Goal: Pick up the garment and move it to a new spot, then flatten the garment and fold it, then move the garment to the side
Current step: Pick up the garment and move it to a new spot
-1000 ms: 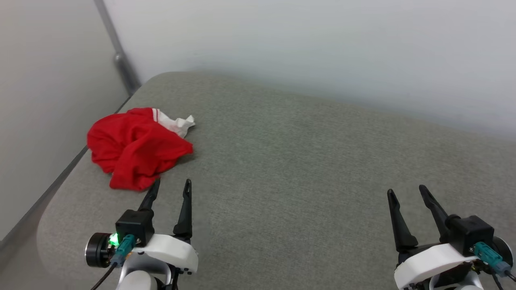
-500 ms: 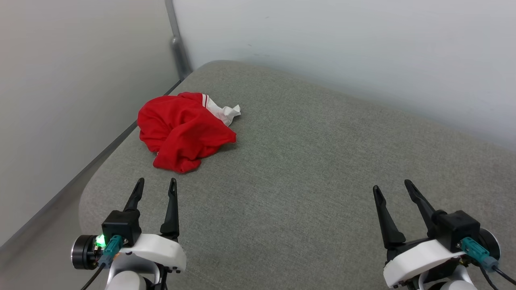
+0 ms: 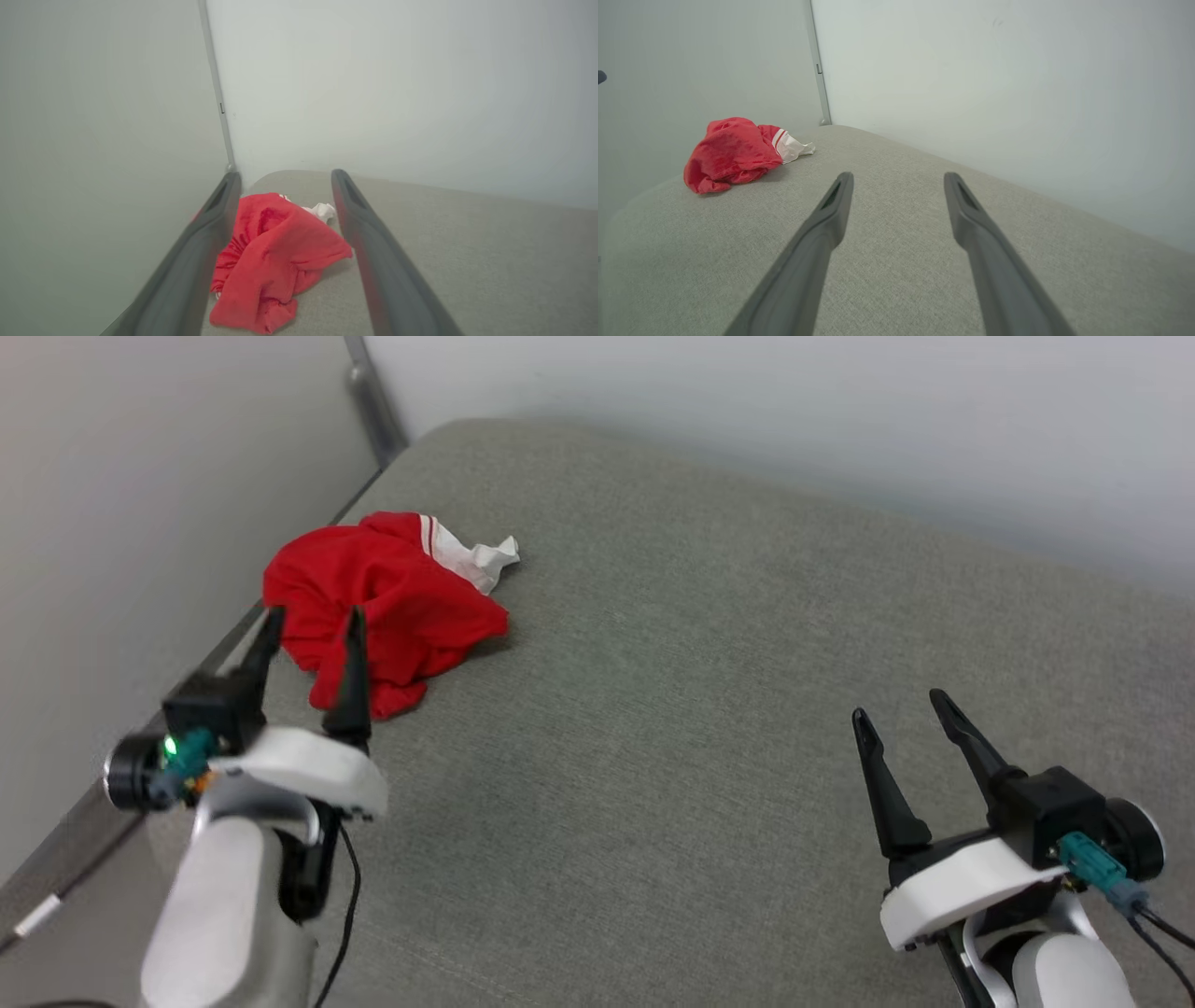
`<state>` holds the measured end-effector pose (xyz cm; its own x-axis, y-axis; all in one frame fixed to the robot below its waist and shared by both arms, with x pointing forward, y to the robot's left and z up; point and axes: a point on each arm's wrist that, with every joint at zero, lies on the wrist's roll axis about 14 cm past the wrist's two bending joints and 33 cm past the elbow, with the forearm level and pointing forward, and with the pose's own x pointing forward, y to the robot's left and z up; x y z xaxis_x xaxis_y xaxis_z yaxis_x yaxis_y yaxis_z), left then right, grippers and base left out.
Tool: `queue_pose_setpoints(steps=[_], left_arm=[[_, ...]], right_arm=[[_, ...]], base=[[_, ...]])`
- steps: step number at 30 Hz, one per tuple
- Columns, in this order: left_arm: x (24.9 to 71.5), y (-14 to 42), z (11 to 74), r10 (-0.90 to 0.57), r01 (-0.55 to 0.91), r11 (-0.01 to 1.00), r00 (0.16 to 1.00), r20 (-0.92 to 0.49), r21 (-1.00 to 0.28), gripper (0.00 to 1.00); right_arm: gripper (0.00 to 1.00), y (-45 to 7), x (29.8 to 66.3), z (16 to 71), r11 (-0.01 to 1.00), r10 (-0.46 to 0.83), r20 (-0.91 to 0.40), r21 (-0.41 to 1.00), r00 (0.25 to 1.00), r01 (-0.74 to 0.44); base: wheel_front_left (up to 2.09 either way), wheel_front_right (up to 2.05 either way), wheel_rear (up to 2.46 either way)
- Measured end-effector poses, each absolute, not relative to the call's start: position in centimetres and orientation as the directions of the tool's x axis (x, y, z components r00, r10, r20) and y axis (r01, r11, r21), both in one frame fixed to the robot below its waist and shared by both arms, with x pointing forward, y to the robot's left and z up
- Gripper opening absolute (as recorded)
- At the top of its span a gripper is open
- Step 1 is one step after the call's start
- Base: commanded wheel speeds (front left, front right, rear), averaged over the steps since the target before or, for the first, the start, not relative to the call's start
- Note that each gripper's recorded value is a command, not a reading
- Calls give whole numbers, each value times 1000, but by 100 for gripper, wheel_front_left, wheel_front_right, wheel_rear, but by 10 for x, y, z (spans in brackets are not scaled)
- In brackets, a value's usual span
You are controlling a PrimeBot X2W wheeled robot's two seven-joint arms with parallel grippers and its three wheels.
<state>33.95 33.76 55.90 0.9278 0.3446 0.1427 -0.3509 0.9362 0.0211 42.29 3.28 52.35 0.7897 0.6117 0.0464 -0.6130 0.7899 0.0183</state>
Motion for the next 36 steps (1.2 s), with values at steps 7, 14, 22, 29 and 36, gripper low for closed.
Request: queue_pose_setpoints(steps=[7, 14, 22, 29, 36], left_arm=[[415, 369, 574, 315, -315, 948, 949, -6, 50, 100], [461, 395, 499, 298, -310, 949, 837, -459, 51, 100], [454, 399, 391, 224, -339, 940, 537, -813, 35, 100], [450, 394, 351, 155, -405, 914, 429, -890, -36, 41], [456, 403, 383, 270, -397, 918, 611, -744, 7, 0]], right_arm=[[100, 17, 452, 503, 824, 566, 8, 30, 824, -566], [100, -7, 481, 473, 861, 508, -34, 45, 861, -506], [100, -33, 498, 428, 893, 450, -109, 59, 886, -446], [100, -55, 499, 407, 916, 400, -158, 56, 903, -397], [100, -53, 492, 428, 915, 404, -128, 44, 906, -402]], base=[[0, 0, 0], [0, 0, 0], [0, 0, 0], [0, 0, 0], [0, 0, 0]])
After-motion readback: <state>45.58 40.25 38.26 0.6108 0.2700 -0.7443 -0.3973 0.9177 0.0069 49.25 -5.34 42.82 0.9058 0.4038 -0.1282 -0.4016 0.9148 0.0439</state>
